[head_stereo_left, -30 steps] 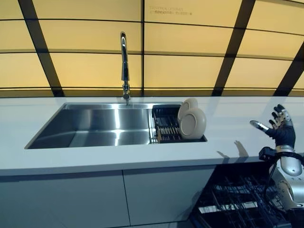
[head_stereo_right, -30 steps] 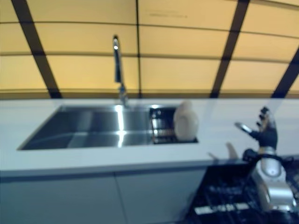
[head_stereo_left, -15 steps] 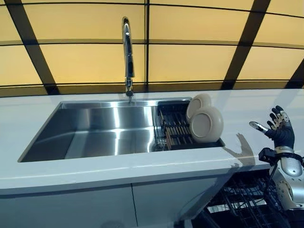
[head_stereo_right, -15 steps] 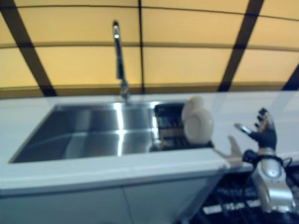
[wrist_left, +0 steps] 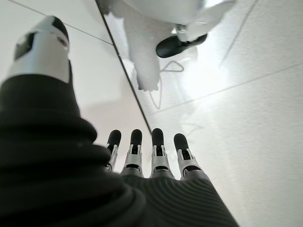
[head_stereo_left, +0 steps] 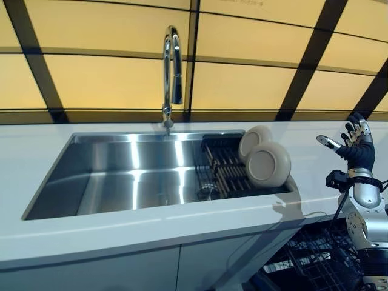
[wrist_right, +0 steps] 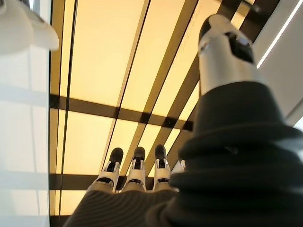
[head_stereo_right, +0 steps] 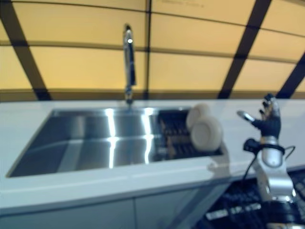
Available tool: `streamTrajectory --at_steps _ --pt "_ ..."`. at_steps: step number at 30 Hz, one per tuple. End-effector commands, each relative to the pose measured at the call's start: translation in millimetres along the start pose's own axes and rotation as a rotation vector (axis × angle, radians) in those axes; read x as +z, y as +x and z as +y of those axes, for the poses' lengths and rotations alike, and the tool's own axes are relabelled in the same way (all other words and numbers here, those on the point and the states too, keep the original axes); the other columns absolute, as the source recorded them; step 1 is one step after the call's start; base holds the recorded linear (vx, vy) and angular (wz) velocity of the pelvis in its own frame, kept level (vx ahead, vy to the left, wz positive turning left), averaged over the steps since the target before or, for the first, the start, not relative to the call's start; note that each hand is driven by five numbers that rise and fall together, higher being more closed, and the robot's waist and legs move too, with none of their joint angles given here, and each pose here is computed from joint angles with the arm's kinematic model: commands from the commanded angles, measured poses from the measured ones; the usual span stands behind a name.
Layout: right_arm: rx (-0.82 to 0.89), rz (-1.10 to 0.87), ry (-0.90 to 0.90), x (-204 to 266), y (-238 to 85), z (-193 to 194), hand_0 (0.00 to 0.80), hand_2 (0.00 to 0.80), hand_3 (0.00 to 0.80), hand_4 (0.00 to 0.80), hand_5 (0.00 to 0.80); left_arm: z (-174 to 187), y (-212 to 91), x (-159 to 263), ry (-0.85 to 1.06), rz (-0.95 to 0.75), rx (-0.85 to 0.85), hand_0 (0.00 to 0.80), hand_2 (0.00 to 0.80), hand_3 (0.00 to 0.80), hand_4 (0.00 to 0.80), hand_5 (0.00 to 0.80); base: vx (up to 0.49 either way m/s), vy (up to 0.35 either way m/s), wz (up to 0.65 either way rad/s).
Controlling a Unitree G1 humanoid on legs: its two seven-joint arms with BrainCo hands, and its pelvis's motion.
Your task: Take plates into dishwasher
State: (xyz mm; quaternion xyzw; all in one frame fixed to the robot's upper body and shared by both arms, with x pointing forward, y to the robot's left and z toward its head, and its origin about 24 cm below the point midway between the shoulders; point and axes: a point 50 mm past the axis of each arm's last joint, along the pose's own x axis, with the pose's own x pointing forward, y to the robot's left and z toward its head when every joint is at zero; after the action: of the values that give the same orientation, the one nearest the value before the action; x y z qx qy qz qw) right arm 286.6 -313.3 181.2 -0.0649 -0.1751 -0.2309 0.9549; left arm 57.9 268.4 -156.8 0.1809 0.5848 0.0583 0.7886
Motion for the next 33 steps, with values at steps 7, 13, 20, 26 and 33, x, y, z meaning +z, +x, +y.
streamTrajectory --at_steps 7,13,20,26,33 --pt "-0.103 -0.082 -0.048 28.3 17.0 -25.3 0.0 0.0 0.0 0.0 0.0 13.0 1.0 3.9 -0.005 -0.019 0.025 0.0 0.0 0.0 0.0 0.0 0.228 -0.127 0.49" --pt "-0.063 -0.037 -0.033 18.5 13.2 -19.1 0.0 0.0 0.0 0.0 0.0 12.8 -1.0 -6.1 -0.038 -0.006 0.027 0.0 0.0 0.0 0.0 0.0 0.173 -0.173 0.07" --pt "0.03 -0.017 -0.025 17.5 17.3 -1.0 0.0 0.0 0.0 0.0 0.0 3.7 -1.1 -0.7 -0.053 -0.045 0.028 0.0 0.0 0.0 0.0 0.0 0.125 -0.165 0.01" --pt "0.05 -0.016 -0.037 19.6 17.5 1.2 0.0 0.0 0.0 0.0 0.0 -1.8 0.3 11.5 -0.061 -0.082 0.016 0.0 0.0 0.0 0.0 0.0 0.049 -0.099 -0.02" --pt "0.025 0.062 0.027 11.8 16.3 -1.2 0.0 0.0 0.0 0.0 0.0 -11.0 0.0 17.0 -0.001 -0.098 -0.022 0.0 0.0 0.0 0.0 0.0 0.097 0.083 0.14"
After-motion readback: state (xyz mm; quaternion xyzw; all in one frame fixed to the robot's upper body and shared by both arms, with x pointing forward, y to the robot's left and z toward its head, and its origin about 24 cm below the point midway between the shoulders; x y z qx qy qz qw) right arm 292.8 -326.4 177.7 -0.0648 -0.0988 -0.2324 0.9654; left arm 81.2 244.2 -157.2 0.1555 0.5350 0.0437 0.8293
